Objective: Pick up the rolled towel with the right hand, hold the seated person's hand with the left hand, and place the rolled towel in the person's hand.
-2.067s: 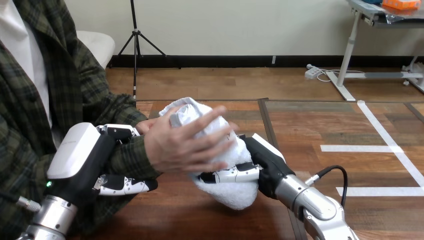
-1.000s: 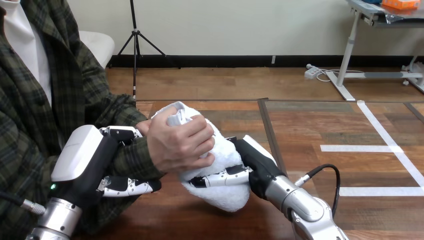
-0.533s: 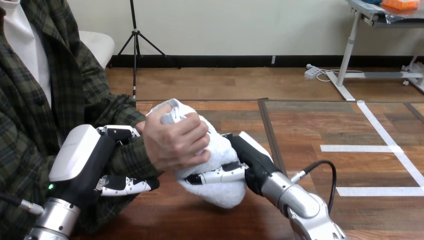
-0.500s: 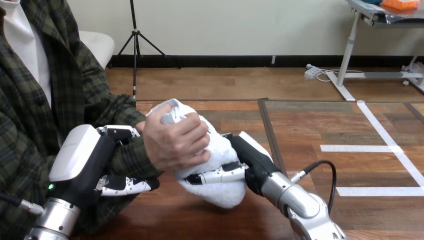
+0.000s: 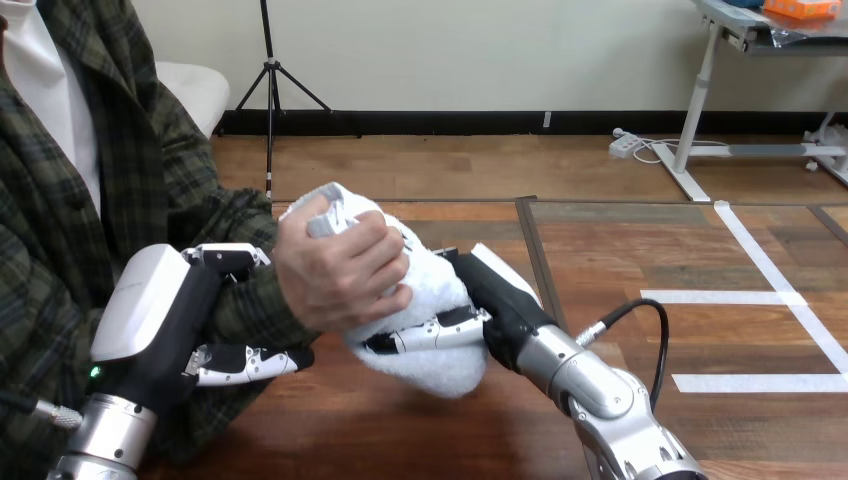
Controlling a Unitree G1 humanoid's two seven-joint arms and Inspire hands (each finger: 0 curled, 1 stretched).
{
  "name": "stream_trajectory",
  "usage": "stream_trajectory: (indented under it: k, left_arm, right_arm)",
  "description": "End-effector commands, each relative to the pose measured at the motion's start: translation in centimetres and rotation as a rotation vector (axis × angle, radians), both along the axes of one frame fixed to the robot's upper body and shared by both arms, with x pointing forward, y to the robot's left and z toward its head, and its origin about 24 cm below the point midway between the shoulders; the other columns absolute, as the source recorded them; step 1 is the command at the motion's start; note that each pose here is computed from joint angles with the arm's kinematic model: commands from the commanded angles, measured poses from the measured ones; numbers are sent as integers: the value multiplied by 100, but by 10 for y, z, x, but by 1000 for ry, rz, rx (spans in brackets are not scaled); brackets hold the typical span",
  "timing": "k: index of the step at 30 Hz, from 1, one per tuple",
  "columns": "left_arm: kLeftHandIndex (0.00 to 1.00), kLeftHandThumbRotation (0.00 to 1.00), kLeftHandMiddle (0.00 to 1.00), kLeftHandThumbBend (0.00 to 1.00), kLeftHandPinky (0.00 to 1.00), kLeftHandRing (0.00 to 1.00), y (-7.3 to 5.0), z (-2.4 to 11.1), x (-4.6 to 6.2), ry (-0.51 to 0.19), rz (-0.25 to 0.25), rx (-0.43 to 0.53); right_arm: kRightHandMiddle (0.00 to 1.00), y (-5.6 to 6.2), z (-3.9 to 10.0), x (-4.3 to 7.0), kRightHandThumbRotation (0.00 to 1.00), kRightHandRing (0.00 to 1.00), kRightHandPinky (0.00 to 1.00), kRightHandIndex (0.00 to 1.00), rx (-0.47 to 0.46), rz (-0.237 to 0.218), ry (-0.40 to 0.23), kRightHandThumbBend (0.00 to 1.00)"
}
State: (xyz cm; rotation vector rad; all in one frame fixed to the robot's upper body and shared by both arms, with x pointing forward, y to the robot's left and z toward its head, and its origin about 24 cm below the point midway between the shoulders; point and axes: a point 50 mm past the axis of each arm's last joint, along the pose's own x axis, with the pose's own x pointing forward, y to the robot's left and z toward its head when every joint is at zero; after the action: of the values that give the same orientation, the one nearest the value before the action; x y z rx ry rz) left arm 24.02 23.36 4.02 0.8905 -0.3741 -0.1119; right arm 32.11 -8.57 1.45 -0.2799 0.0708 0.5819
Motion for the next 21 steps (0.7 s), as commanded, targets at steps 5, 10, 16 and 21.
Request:
stream_trajectory:
  k: [5, 10, 16, 21]
  left_arm:
    - [42, 0, 42, 90, 30, 35, -26, 7, 11, -66, -96, -77]
    - [49, 0, 48, 91, 37, 41, -22, 2, 12, -59, -84, -73]
    - [61, 10, 58, 92, 46, 51, -18, 0, 13, -48, -81, -60]
    - [70, 22, 67, 95, 54, 60, -14, 0, 14, -44, -83, -32]
  right_arm:
    - [27, 35, 73, 27, 1, 17, 12, 29, 39, 97, -246, 83]
    - [37, 30, 74, 28, 8, 26, 19, 39, 7, 94, -259, 89]
    - [53, 21, 75, 27, 22, 44, 33, 55, -20, 78, -276, 93]
    - [66, 14, 78, 24, 29, 60, 48, 67, -36, 68, -286, 95]
